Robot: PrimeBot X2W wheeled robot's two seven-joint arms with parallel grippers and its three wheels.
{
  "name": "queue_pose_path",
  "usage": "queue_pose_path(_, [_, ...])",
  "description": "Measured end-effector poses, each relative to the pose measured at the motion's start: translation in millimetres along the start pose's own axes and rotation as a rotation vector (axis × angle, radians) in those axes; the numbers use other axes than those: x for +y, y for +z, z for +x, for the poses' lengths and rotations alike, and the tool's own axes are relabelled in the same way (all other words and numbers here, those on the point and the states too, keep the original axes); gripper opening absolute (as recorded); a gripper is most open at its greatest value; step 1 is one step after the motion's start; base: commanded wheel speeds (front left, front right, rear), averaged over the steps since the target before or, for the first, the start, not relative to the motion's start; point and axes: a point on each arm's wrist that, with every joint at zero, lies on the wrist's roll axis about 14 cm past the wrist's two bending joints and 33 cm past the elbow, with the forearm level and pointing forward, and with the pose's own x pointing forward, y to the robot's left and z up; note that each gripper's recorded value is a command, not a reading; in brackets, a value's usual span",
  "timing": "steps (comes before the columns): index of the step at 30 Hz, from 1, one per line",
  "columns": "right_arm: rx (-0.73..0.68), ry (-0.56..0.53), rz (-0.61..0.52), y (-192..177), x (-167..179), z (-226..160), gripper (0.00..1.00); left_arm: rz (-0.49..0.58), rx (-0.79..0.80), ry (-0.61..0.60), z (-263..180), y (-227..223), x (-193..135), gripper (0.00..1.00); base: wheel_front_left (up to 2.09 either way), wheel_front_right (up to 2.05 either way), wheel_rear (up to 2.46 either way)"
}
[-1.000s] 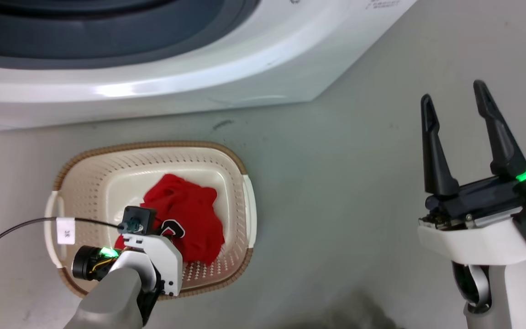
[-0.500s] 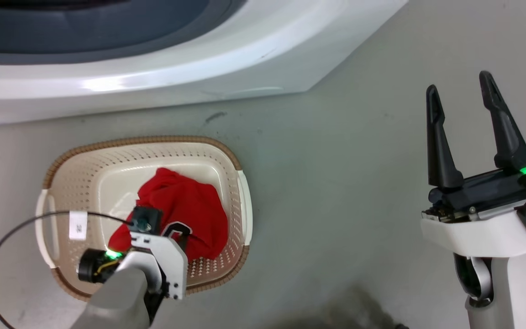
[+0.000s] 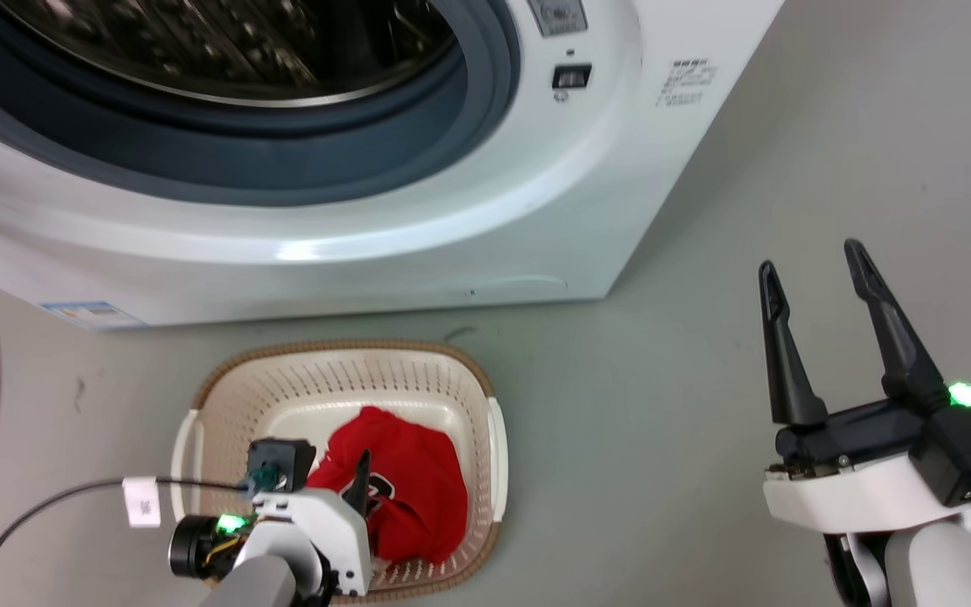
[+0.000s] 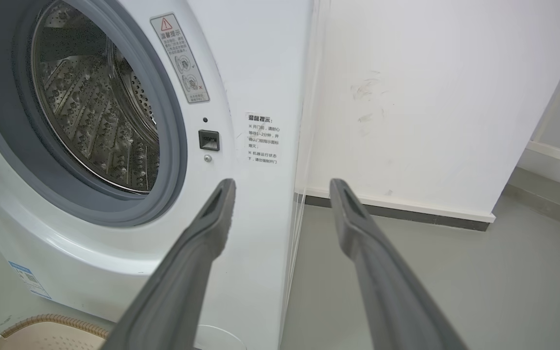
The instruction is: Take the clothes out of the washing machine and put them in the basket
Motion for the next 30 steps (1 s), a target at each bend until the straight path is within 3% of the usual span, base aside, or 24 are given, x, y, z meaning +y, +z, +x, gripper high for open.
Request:
queue_pose_path(10, [-0.068, 0.015, 0.006, 34, 10, -23, 1.0, -0.056, -0.325, 0.089, -57, 68, 5, 1.0, 0.0, 0.0, 0.0])
queue_pose_path(30, [-0.136, 0.036, 0.021, 65, 21, -55, 1.0, -0.015, -0.846, 0.306, -195, 159, 27, 1.0, 0.0, 0.0, 0.0])
